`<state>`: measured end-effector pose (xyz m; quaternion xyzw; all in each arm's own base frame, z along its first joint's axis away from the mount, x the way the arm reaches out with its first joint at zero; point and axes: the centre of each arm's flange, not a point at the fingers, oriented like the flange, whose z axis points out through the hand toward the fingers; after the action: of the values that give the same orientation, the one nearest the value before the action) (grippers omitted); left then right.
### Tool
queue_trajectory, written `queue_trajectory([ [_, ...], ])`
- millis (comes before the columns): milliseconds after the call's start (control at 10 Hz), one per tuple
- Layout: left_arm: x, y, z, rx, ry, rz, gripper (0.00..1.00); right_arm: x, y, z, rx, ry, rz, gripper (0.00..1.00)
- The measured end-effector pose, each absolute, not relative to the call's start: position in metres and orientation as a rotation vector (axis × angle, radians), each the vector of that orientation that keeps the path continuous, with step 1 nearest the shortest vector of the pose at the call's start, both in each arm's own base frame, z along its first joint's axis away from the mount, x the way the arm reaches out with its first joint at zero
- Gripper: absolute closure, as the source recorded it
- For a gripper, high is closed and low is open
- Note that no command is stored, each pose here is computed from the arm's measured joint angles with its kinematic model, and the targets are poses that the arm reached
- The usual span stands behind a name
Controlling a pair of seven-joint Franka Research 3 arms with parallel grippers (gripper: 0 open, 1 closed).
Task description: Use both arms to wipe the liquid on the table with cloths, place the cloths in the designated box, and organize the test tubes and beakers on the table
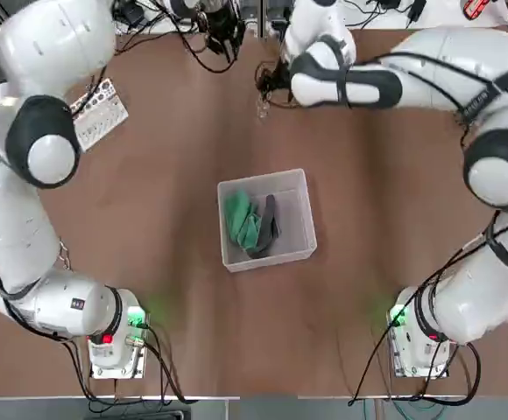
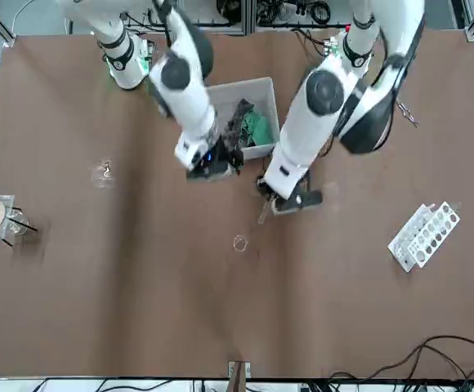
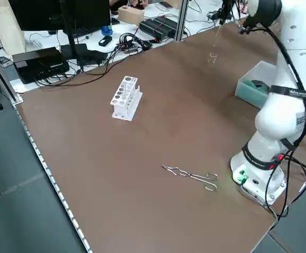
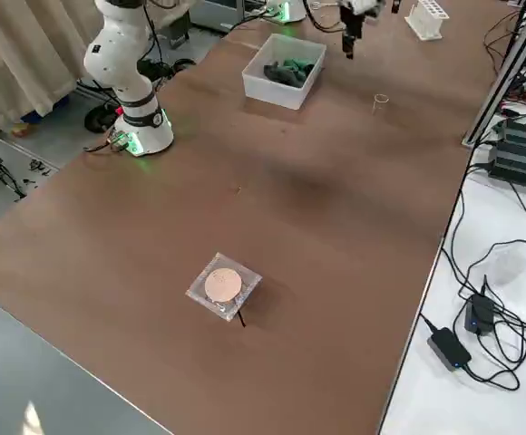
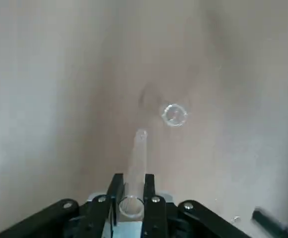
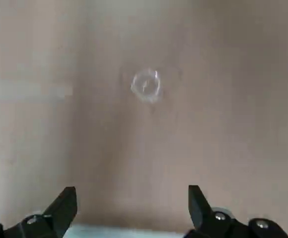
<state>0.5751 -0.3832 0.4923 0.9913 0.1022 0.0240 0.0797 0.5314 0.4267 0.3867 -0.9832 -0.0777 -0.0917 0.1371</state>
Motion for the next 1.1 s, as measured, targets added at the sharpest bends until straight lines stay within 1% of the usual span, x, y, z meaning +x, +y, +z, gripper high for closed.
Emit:
queue_trajectory([
  [100,0.584,-0.358,0.501,2.989,0.363,0.083,0.79,0.555,0.41,0.373,-2.809,-0.354,-0.34,0.01],
  [300,0.608,-0.295,0.507,3.027,0.533,0.07,0.79,0.592,0.38,0.356,-2.79,-0.463,-0.381,0.01],
  [500,0.629,-0.219,0.512,3.032,0.728,0.034,0.79,0.633,0.341,0.356,-2.829,-0.417,-0.281,0.01],
  [600,0.637,-0.179,0.517,3.046,0.775,0.037,0.79,0.643,0.33,0.361,-2.835,-0.384,-0.227,0.01],
  [800,0.649,-0.091,0.524,3.08,0.812,0.06,0.79,0.644,0.324,0.364,-2.817,-0.349,-0.13,0.01],
  [900,0.652,-0.045,0.523,3.108,0.787,0.055,0.79,0.644,0.322,0.363,-2.761,-0.452,-0.11,0.01],
  [1100,0.65,0.041,0.518,3.108,0.712,0.011,0.79,0.655,0.314,0.362,-2.567,-0.71,-0.234,0.0],
])
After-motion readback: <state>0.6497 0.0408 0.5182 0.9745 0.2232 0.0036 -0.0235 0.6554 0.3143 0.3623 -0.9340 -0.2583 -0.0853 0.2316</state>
